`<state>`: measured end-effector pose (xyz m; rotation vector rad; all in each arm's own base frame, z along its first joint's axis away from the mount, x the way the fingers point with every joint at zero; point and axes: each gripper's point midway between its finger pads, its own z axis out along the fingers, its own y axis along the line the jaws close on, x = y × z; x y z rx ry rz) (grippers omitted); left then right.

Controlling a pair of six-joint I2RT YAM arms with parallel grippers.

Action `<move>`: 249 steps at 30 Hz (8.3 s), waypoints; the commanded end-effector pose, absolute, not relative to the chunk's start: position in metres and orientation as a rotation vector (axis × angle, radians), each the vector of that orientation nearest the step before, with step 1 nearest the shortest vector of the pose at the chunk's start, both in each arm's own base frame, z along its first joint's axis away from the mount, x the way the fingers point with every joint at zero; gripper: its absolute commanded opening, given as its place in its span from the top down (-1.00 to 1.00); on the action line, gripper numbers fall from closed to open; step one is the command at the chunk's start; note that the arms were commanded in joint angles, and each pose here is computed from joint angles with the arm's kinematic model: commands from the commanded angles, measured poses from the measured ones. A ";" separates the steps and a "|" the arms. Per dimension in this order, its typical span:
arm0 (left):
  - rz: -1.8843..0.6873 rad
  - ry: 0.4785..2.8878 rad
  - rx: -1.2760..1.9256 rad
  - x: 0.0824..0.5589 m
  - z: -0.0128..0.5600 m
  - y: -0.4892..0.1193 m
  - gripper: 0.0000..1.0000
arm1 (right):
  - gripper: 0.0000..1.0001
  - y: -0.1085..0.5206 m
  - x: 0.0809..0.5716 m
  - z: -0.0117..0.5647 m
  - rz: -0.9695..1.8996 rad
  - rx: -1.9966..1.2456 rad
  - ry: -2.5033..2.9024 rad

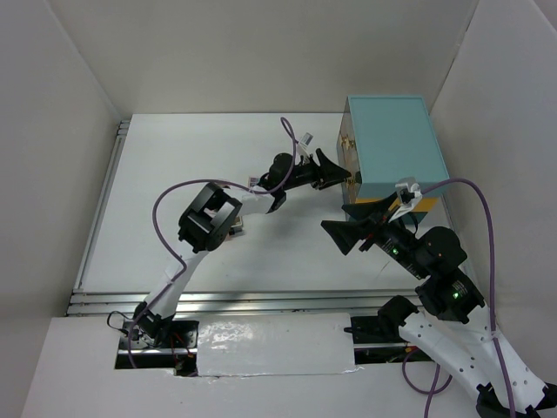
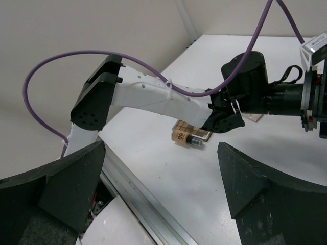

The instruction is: Organize the makeup

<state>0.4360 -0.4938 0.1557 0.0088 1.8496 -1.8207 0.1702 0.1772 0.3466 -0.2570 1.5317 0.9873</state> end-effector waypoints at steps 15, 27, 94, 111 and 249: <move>-1.914 1.785 0.069 0.423 0.161 -0.513 0.03 | -0.97 0.180 0.168 0.360 1.008 -0.277 1.469; -1.869 1.764 0.047 0.432 0.172 -0.490 0.42 | -0.97 0.181 0.168 0.359 1.009 -0.280 1.470; 0.005 2.403 -0.353 0.418 0.065 -0.151 -0.14 | -0.98 0.193 0.173 0.347 1.031 -0.319 1.516; -0.271 2.297 -0.274 0.407 0.138 -0.175 0.82 | -0.97 0.196 0.182 0.341 1.012 -0.307 1.541; -0.072 2.525 -0.338 0.308 0.117 -0.132 -0.99 | -1.00 0.179 0.335 0.300 0.453 -0.102 1.989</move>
